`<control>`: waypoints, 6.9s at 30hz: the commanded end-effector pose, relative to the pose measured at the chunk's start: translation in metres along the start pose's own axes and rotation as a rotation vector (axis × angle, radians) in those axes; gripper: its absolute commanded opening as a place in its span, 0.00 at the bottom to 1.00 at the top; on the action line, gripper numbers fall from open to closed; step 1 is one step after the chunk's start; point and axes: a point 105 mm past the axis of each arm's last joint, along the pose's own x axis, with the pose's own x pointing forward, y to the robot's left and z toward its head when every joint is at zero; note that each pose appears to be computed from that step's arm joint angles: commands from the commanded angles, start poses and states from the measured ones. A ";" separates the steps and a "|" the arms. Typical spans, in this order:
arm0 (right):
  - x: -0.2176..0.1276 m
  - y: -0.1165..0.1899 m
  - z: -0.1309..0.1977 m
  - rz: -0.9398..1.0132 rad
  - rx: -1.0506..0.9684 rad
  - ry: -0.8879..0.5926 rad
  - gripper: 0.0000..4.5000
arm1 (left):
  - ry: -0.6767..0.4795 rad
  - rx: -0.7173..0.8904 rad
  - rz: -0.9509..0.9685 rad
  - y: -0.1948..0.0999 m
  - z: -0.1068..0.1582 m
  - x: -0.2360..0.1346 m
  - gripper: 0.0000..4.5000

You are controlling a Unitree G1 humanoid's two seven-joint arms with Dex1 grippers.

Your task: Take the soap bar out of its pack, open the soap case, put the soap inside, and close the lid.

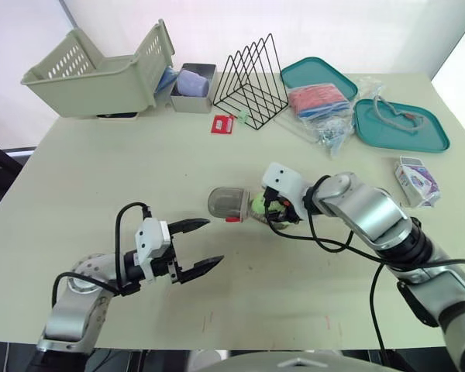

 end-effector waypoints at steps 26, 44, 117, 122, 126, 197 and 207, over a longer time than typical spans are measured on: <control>-0.085 -0.013 -0.007 0.010 -0.082 -0.480 0.98 | 0.005 0.108 -0.046 0.011 0.005 -0.001 1.00; -0.122 0.017 -0.113 0.026 -0.037 -0.574 0.98 | 0.138 0.344 -0.255 0.076 0.038 0.032 1.00; -0.124 0.025 -0.143 -0.062 0.052 -0.637 1.00 | 0.493 0.404 -0.480 0.109 0.029 0.069 0.77; -0.125 0.024 -0.114 -0.017 -0.012 -0.620 1.00 | 0.487 0.413 -0.485 0.110 0.031 0.064 0.77; -0.115 0.021 -0.088 -0.003 0.000 -0.579 1.00 | 0.486 0.416 -0.488 0.110 0.032 0.063 0.77; -0.035 0.006 -0.030 0.022 -0.095 -0.199 0.56 | 0.426 0.403 -0.476 0.103 0.034 0.073 0.77; -0.043 -0.004 -0.034 0.050 -0.190 -0.179 0.56 | 0.386 0.409 -0.518 0.094 0.039 0.081 0.77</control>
